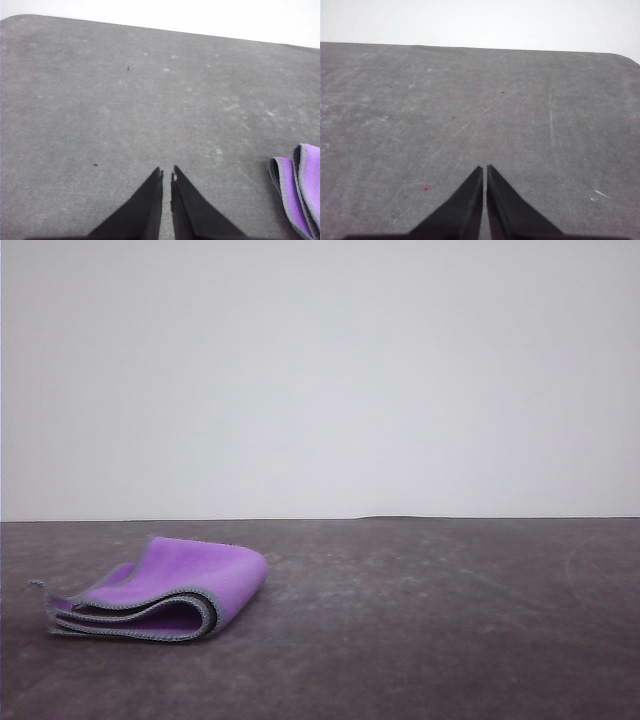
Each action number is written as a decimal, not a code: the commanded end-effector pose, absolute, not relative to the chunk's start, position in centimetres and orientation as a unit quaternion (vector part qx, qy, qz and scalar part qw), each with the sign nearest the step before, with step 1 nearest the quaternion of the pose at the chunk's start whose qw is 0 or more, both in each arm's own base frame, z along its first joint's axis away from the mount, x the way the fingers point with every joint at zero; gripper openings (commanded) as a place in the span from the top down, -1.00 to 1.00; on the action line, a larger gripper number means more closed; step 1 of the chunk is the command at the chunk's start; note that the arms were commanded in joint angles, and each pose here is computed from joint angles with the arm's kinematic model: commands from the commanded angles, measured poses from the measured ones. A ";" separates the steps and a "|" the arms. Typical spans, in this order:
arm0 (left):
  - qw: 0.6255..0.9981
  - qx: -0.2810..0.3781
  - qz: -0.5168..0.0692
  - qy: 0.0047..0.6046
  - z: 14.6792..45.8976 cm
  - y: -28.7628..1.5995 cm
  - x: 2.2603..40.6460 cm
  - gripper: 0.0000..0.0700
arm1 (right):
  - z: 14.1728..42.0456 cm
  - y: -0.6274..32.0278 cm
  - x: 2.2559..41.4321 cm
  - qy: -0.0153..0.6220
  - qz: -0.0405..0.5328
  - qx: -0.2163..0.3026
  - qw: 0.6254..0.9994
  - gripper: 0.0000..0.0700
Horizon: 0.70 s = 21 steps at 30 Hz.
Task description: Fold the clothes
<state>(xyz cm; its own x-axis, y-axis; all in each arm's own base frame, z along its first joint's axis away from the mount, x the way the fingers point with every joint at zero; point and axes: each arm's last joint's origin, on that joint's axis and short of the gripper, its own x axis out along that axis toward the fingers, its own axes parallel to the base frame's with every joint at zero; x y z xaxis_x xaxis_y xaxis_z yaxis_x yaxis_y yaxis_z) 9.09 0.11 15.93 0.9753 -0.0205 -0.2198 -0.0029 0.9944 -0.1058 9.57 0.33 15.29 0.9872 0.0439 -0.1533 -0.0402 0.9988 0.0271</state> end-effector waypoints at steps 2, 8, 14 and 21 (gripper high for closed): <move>0.991 -0.053 -0.003 0.123 15.2 0.1 9.2 0.95 | 15.2 0.3 9.6 0.073 0.019 0.009 0.997 0.98; 0.991 -0.053 -0.003 0.123 15.2 0.1 9.2 0.95 | 15.2 0.3 9.6 0.073 0.019 0.009 0.997 0.98; 0.991 -0.053 -0.003 0.123 15.2 0.1 9.2 0.95 | 15.2 0.3 9.6 0.073 0.019 0.009 0.997 0.98; 0.991 -0.053 -0.003 0.123 15.2 0.1 9.2 0.95 | 15.2 0.3 9.6 0.073 0.019 0.009 0.997 0.98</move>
